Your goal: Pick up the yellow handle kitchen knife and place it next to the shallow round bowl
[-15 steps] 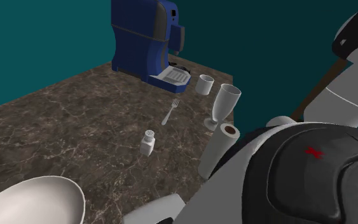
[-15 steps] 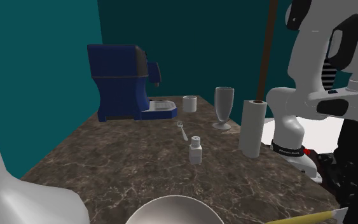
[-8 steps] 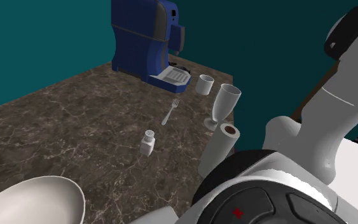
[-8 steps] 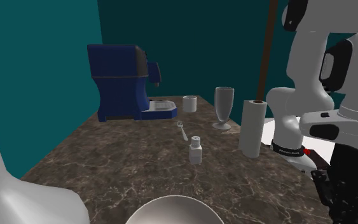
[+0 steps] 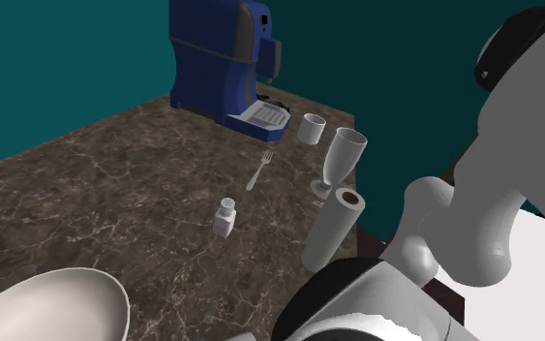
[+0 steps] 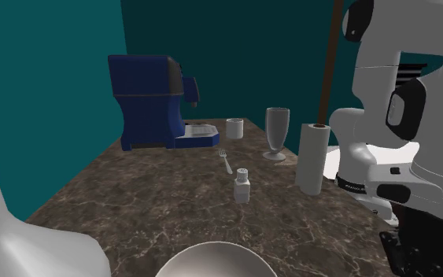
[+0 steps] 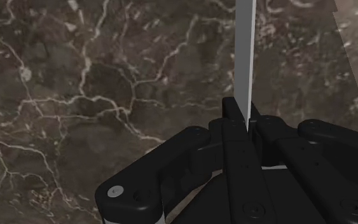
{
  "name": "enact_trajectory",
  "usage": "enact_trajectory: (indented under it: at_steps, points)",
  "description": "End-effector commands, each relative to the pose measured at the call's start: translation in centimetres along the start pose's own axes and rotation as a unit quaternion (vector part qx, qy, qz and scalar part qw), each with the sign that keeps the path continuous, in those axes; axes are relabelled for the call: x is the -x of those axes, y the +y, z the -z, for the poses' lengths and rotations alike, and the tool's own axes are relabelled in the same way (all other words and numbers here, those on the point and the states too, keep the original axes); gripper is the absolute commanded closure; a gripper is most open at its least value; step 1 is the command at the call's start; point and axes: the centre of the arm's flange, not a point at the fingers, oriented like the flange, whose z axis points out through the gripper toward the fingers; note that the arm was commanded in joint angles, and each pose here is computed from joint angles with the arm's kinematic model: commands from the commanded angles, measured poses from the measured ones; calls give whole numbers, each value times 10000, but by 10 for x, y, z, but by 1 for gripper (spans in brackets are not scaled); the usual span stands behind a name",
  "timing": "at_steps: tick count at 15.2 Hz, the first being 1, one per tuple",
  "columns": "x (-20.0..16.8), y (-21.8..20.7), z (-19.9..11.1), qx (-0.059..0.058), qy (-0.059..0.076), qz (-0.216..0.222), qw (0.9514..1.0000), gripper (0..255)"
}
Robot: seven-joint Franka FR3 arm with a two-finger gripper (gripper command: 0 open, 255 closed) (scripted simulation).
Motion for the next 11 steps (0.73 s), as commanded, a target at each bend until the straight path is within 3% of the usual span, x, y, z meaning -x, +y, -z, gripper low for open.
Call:
enact_trajectory:
  at_steps: [1, 6, 7, 11]
  points:
    - [0, -1, -2, -2, 1, 0, 10000, 255]
    - [0, 0, -2, -2, 1, 0, 10000, 255]
    - [0, 0, -2, -2, 1, 0, 10000, 0]
    - [0, 0, -2, -2, 1, 0, 10000, 0]
